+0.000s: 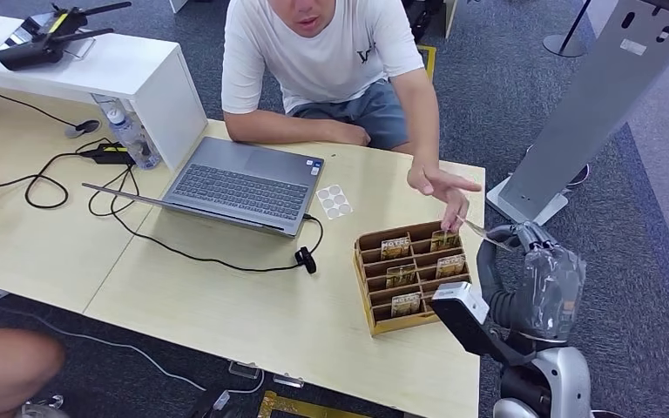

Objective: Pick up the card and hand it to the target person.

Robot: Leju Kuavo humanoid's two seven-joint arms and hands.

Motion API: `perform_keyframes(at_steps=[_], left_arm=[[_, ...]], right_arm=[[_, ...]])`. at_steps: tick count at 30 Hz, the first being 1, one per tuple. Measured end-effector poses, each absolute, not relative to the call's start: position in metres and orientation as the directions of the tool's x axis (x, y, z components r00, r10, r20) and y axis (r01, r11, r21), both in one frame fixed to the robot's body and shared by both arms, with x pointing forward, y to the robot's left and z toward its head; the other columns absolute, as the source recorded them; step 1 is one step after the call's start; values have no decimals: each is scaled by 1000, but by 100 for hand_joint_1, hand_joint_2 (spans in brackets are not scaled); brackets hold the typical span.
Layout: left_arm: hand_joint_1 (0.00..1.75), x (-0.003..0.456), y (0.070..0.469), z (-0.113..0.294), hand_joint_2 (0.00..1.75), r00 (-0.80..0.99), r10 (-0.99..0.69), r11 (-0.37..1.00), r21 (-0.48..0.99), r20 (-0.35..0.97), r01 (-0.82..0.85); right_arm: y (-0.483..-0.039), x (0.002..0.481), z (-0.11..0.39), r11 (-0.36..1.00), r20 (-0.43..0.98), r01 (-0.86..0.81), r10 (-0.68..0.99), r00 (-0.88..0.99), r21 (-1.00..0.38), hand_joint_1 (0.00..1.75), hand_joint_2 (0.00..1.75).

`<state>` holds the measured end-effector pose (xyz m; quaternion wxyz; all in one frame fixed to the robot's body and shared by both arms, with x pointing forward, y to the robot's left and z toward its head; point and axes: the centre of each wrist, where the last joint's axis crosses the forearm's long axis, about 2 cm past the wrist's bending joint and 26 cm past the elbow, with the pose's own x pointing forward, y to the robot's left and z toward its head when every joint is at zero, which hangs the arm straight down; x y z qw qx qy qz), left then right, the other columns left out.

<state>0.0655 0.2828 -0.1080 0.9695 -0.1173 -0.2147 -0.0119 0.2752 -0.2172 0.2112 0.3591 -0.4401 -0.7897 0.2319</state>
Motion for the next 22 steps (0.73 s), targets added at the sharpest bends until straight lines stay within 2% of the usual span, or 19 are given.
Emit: perform_keyframes(at_steps=[7,8,10,11,12,14,16,22], left_arm=[[0,68,282,-108,0,906,21,972,-222,424,81],[0,68,282,-108,0,905,20,972,-222,424,83],[0,68,282,-108,87,905,18,971,-222,424,85],[0,68,282,-108,131,905,17,971,-221,425,86],[0,68,282,-108,175,905,14,971,-221,425,89],[0,68,282,-108,87,905,6,971,-218,426,97],[0,68,282,-108,0,903,5,972,-215,430,97],[0,67,282,-108,0,902,17,973,-213,431,83]], right_arm=[[-205,285,191,535,379,512,843,-382,-672,136,175],[-204,286,188,537,381,510,841,-383,-672,120,175],[-200,288,183,540,385,502,839,-384,-675,77,175],[-199,289,181,541,388,497,838,-383,-678,44,175],[-197,290,178,542,391,491,838,-382,-682,26,175],[-194,291,174,547,402,475,835,-377,-690,1,175],[-193,292,171,570,435,448,819,-374,-689,0,175],[-193,294,165,703,601,318,710,-367,-636,0,175]])
